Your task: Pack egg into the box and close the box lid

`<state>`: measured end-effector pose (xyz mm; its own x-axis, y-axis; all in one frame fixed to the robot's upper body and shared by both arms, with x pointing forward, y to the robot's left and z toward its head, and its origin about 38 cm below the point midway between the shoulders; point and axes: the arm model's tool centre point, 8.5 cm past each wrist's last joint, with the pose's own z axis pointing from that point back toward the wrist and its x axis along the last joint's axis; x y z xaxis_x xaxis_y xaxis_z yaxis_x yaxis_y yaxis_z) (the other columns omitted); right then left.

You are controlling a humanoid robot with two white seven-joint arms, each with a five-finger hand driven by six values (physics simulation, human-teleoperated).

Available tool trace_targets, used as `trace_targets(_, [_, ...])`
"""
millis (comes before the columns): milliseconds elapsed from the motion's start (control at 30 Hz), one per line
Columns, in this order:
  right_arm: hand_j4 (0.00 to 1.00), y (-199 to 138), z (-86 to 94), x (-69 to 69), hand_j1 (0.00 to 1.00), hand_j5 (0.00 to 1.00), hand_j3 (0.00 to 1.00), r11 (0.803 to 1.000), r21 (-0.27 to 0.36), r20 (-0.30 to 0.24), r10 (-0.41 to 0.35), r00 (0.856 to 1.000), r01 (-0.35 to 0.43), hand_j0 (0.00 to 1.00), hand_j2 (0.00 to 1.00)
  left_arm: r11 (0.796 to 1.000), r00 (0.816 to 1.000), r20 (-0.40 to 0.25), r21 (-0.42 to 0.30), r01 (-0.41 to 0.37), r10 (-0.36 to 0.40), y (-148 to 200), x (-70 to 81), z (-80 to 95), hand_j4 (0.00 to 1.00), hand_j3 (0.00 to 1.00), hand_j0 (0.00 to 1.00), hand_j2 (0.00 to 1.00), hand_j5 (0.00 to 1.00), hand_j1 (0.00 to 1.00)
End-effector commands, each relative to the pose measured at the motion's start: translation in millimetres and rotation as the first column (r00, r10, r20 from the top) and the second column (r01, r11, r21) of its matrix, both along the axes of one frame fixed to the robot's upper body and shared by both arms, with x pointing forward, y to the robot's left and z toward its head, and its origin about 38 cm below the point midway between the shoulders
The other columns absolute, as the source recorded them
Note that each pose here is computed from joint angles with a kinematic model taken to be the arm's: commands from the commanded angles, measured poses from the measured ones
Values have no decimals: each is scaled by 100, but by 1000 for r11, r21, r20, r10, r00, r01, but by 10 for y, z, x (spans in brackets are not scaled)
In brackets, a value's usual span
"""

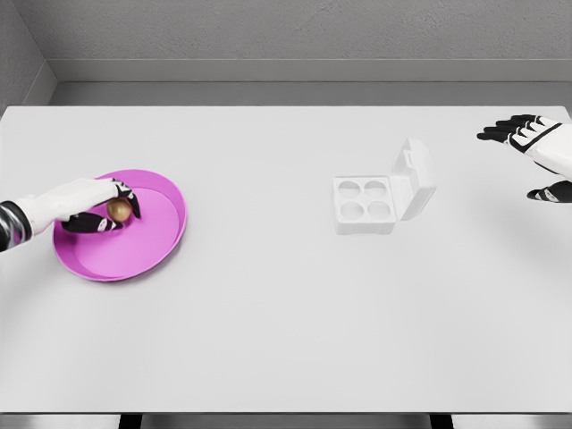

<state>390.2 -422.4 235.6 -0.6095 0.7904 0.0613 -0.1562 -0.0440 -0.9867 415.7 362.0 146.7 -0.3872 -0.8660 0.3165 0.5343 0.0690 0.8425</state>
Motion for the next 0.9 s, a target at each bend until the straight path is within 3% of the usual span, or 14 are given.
trace_targets(0, [100, -3, 10, 0, 100, 100, 100, 1000, 6, 1, -1, 1000, 1, 100, 100, 1000, 1000, 13, -8, -2, 3, 3, 6, 52, 39, 39, 39, 39, 39, 39])
trace_targets(333, [100, -7, 8, 0, 100, 100, 100, 1000, 5, 0, -3, 1000, 3, 100, 100, 999, 996, 80, -15, 46, -44, -154, -13, 274, 32, 32, 32, 32, 32, 32])
trace_targets(567, [100, -3, 10, 0, 100, 100, 100, 1000, 6, 1, -1, 1000, 1, 100, 100, 995, 987, 143, -61, 82, -73, -358, -16, 428, 30, 30, 30, 30, 30, 30])
trace_targets(867, [100, -12, 6, 1, 100, 100, 100, 1000, 5, 0, -4, 1000, 4, 100, 100, 990, 981, 171, -89, 110, -93, -505, -27, 481, 29, 29, 29, 29, 29, 29])
